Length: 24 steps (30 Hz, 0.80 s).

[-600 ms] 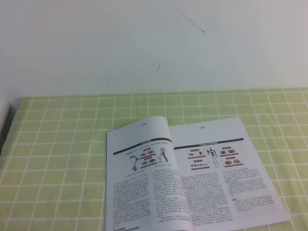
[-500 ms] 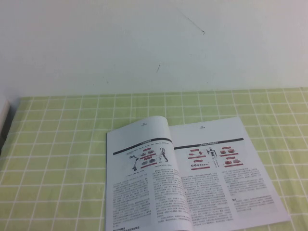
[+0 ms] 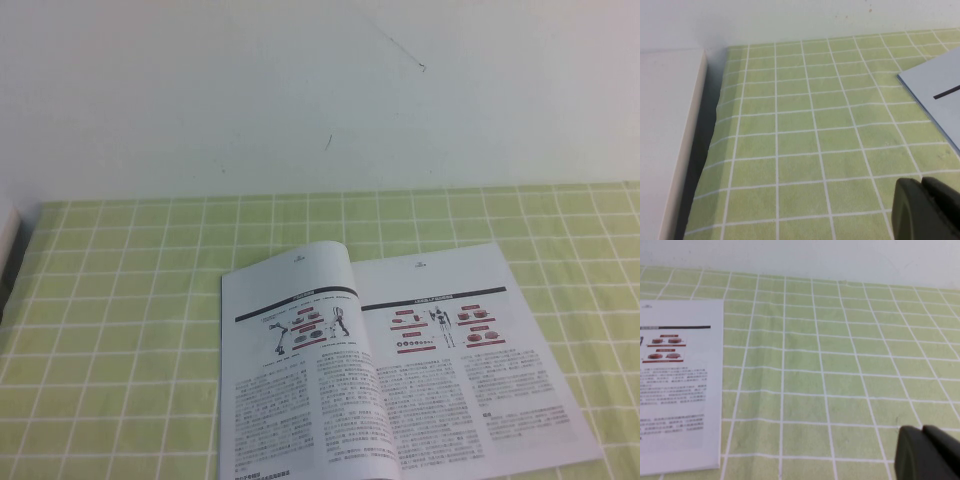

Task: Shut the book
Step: 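Close the open booklet and leave it lying on the table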

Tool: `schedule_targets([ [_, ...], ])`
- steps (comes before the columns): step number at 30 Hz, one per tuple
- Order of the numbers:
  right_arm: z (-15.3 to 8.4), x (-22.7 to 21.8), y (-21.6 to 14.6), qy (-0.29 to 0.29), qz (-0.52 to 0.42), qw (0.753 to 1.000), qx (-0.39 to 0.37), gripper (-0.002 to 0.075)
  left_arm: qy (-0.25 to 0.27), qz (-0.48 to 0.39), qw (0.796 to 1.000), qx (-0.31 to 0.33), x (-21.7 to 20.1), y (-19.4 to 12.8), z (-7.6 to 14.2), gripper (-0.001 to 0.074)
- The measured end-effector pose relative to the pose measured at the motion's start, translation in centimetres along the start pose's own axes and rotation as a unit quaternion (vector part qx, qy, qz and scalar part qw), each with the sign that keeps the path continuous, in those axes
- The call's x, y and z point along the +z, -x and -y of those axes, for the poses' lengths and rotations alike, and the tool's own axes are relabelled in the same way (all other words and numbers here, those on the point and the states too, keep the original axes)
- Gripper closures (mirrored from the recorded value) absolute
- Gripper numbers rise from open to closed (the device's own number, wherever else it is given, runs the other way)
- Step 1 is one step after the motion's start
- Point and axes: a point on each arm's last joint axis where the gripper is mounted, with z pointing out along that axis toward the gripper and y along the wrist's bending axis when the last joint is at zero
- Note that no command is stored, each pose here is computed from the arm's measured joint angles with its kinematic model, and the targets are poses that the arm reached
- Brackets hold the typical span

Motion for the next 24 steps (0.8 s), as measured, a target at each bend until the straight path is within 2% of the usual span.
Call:
schedule_targets([
  [24,0.00,0.00,0.00,0.000,0.000,1.000,0.000,0.0729,-0.004,0.000,1.000,0.001,0.00,0.00,0.04,0.0738],
])
